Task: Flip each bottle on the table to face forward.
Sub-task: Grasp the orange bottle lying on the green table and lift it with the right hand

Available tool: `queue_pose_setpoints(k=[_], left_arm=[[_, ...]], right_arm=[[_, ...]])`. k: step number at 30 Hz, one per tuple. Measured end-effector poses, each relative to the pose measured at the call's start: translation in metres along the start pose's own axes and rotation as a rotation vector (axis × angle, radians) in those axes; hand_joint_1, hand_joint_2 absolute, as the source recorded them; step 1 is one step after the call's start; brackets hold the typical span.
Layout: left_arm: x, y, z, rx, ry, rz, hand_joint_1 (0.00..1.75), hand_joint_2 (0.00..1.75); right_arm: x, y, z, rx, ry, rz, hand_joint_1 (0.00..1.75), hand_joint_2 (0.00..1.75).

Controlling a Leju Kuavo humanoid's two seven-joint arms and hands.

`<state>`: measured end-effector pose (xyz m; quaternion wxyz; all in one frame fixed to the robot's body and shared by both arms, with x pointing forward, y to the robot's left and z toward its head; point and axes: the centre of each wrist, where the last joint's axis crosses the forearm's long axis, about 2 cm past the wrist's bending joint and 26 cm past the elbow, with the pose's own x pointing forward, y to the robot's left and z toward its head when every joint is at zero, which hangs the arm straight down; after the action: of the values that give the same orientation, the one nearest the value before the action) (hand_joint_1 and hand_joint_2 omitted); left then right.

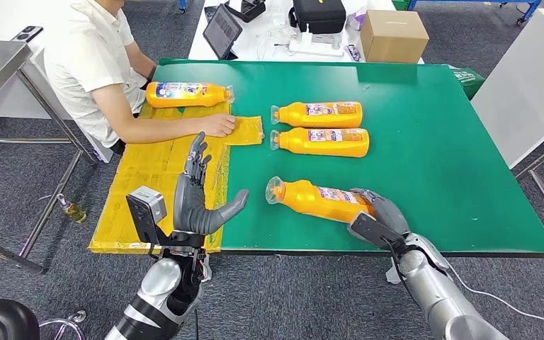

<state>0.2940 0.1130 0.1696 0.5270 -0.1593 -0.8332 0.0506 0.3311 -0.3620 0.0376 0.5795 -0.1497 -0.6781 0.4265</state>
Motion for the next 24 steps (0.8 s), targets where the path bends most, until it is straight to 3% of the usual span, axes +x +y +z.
queue_pose_setpoints(k=[8,16,24], left_arm=[[-0.012,0.000,0.016,0.072,0.093,0.040,0.00,1.75],[-0.037,-0.008,0.063,0.049,0.344,0.158,0.00,1.75],[-0.039,-0.018,0.074,-0.014,0.388,0.159,0.00,1.75]], right_arm=[[0.011,0.022,0.010,-0.124,-0.016,-0.174,1.75,1.75],[0.079,0.069,0.008,-0.332,-0.112,-0.375,1.75,1.75],[0.116,0.090,0.001,-0.397,-0.181,-0.470,1.75,1.75]])
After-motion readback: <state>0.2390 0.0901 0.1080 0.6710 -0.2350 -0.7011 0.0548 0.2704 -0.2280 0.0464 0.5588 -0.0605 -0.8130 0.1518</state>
